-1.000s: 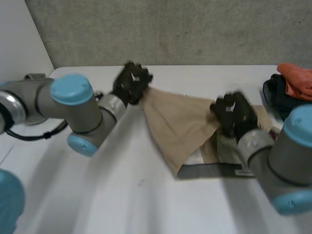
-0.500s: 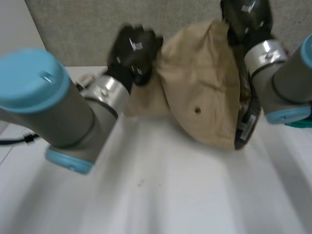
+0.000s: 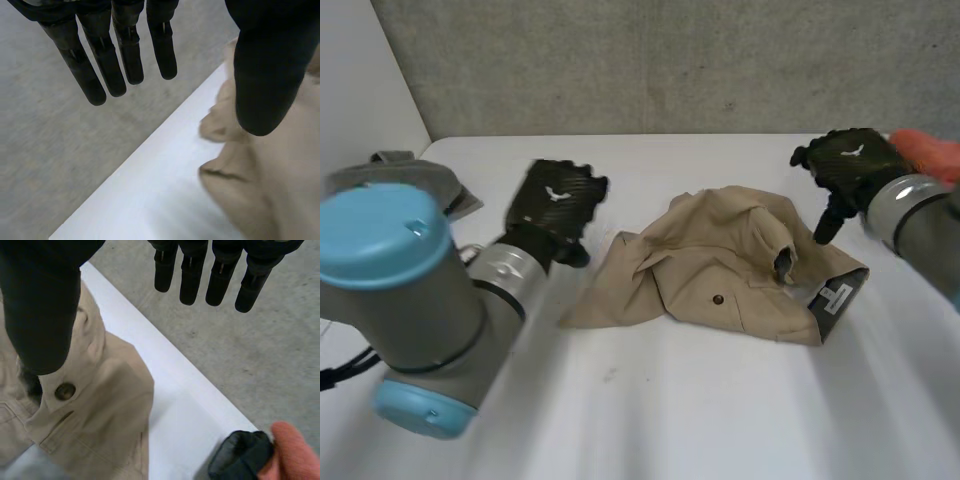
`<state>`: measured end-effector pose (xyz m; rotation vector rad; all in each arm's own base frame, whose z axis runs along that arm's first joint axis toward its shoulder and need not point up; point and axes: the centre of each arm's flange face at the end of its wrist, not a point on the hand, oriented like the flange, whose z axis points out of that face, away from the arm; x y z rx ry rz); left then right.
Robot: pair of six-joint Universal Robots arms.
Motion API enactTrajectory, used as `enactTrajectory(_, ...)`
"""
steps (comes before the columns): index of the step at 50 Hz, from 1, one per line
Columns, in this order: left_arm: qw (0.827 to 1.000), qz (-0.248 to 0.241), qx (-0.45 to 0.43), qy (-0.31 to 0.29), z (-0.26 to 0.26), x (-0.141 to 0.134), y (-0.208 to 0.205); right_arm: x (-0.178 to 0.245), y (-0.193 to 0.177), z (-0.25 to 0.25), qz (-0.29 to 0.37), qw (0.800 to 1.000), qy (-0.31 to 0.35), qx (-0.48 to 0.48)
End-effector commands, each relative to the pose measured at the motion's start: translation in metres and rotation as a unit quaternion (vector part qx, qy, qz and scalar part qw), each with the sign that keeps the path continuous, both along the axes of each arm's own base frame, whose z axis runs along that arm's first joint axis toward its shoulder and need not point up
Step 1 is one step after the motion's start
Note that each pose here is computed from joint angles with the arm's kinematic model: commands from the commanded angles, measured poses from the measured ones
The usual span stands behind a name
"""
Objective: Fold the laundry.
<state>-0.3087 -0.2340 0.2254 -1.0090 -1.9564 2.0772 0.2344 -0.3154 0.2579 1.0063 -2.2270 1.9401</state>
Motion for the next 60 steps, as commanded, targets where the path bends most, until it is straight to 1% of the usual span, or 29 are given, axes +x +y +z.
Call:
enactTrajectory(1, 0.998, 0.017, 0.056, 0.011, -0.015, 0.022, -0.019, -0.013, 0.029, 0.031, -0.027, 1.000, 0.002, -0.009)
enactTrajectory(4, 0.994, 0.001, 0.104, 0.019, -0.025, 0.025, -0.015, -0.017, 0.043, 0.040, -0.030, 0.999, 0.003, -0.014)
enactTrajectory(8, 0.987, -0.011, 0.159, 0.023, -0.042, 0.026, -0.010, -0.017, 0.059, 0.033, -0.017, 1.000, 0.010, 0.010)
enactTrajectory(14, 0.984, -0.012, 0.179, 0.017, -0.056, 0.024, -0.011, -0.009, 0.078, 0.014, 0.020, 0.997, 0.013, 0.067)
enactTrajectory(17, 0.982, -0.011, 0.190, 0.010, -0.067, 0.022, -0.015, -0.002, 0.081, 0.001, 0.029, 0.995, -0.004, 0.092)
enactTrajectory(19, 0.981, -0.011, 0.195, 0.006, -0.074, 0.020, -0.019, 0.004, 0.071, -0.020, 0.021, 0.992, -0.022, 0.120)
enactTrajectory(23, 0.980, -0.009, 0.201, 0.001, -0.085, 0.014, -0.027, 0.019, 0.053, -0.056, 0.019, 0.988, -0.049, 0.144)
enactTrajectory(27, 0.980, -0.009, 0.197, 0.003, -0.086, 0.010, -0.035, 0.033, 0.036, -0.067, 0.024, 0.990, -0.079, 0.117)
enactTrajectory(28, 0.981, -0.010, 0.194, 0.004, -0.085, 0.009, -0.036, 0.037, 0.028, -0.077, 0.022, 0.989, -0.085, 0.115)
enactTrajectory(35, 0.983, -0.012, 0.182, 0.010, -0.079, 0.007, -0.041, 0.054, 0.001, -0.101, 0.026, 0.990, -0.101, 0.094)
enactTrajectory(40, 0.984, -0.014, 0.178, 0.011, -0.077, 0.005, -0.041, 0.061, -0.024, -0.115, 0.009, 0.993, -0.106, 0.052)
enactTrajectory(44, 0.984, -0.015, 0.178, 0.012, -0.077, 0.005, -0.041, 0.065, -0.037, -0.122, 0.005, 0.994, -0.109, 0.026)
enactTrajectory(51, 0.987, -0.017, 0.161, 0.017, -0.069, 0.002, -0.047, 0.071, -0.048, -0.139, 0.014, 0.996, -0.089, 0.017)
enactTrajectory(60, 0.990, -0.017, 0.133, 0.030, -0.058, -0.007, -0.065, 0.077, -0.040, -0.139, 0.032, 0.996, -0.078, 0.039)
